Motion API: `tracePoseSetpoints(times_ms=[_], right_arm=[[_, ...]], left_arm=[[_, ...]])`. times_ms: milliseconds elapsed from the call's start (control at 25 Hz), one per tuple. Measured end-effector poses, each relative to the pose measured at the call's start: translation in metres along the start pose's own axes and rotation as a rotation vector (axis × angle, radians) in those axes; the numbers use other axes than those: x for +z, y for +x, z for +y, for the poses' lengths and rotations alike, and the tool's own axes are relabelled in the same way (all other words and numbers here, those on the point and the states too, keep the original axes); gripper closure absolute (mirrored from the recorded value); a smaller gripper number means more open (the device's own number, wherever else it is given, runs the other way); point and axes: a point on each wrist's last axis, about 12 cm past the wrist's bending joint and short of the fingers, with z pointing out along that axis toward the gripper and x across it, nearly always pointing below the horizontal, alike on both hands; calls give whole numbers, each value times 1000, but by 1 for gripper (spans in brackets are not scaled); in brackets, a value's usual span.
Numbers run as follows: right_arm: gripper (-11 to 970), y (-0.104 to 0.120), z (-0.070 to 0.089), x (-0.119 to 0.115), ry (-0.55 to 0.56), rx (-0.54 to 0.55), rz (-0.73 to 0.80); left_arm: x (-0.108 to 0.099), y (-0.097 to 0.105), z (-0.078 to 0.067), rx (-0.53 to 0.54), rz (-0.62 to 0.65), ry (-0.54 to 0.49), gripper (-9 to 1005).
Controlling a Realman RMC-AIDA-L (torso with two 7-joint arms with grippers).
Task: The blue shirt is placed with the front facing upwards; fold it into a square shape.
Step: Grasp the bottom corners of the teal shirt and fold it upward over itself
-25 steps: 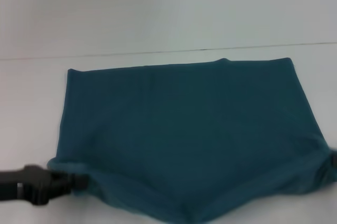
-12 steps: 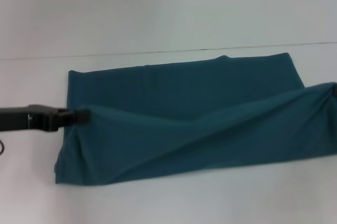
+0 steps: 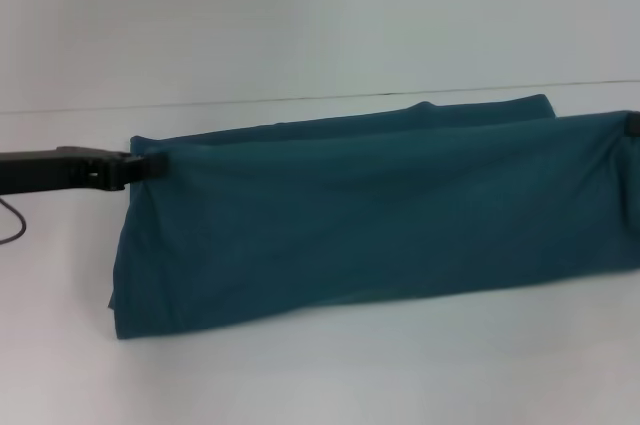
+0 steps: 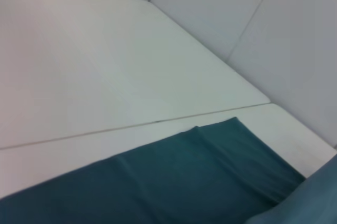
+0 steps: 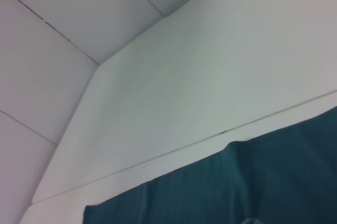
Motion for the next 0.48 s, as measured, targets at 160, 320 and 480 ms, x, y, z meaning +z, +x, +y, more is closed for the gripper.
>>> tracePoseSetpoints(times_ms=[160,320,480], right_arm=[[834,-9,2,7,26,-11,-4],[827,-17,4,13,48,-13,-24],[820,-23,6,20,66,-7,-52]], left_arm=[[9,-9,2,29,5,-34,939],[16,-19,3,56,0,-66,940],[21,-29,4,84,-3,-99,940]])
